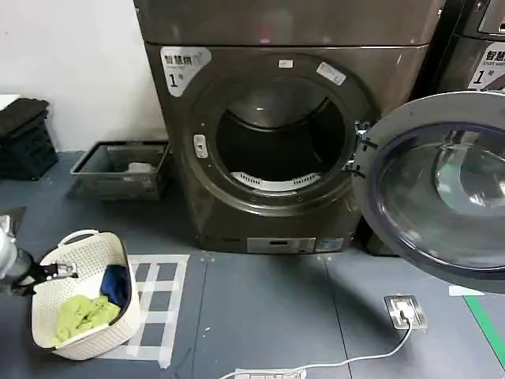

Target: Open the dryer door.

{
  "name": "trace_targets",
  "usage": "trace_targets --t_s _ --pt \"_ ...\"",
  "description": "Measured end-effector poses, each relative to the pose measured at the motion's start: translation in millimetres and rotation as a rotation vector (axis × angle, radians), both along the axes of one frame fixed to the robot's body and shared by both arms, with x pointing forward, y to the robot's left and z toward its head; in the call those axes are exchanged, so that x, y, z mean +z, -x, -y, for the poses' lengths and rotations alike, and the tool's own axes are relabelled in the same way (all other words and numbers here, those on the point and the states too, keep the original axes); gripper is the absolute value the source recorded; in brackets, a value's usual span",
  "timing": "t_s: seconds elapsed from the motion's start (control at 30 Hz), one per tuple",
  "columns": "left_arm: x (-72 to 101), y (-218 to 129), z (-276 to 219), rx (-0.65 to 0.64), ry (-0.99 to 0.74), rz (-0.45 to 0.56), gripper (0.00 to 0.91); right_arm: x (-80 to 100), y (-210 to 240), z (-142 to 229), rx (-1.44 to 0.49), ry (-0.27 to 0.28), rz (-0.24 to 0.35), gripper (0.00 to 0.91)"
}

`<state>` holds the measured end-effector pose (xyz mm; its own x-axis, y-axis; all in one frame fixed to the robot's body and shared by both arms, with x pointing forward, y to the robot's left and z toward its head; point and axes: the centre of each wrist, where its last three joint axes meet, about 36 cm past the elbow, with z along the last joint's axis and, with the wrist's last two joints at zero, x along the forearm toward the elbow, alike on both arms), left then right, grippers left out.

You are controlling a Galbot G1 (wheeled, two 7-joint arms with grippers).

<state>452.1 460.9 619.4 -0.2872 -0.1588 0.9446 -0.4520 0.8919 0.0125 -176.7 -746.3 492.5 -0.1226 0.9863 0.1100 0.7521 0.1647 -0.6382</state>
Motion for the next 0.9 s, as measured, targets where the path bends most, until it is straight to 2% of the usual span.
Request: trace_targets --t_s 0.37,0.9 --pt "1.6 -1.1 -2.3 0.020 0.036 -0.021 0.907 -2.6 -2.8 1.3 0.003 0.000 0.007 0.907" --pt "6.3 -3.9 -5.9 0.024 0.031 0.015 0.907 -6.5 1.8 -0.6 0.008 -0.002 0.014 0.907"
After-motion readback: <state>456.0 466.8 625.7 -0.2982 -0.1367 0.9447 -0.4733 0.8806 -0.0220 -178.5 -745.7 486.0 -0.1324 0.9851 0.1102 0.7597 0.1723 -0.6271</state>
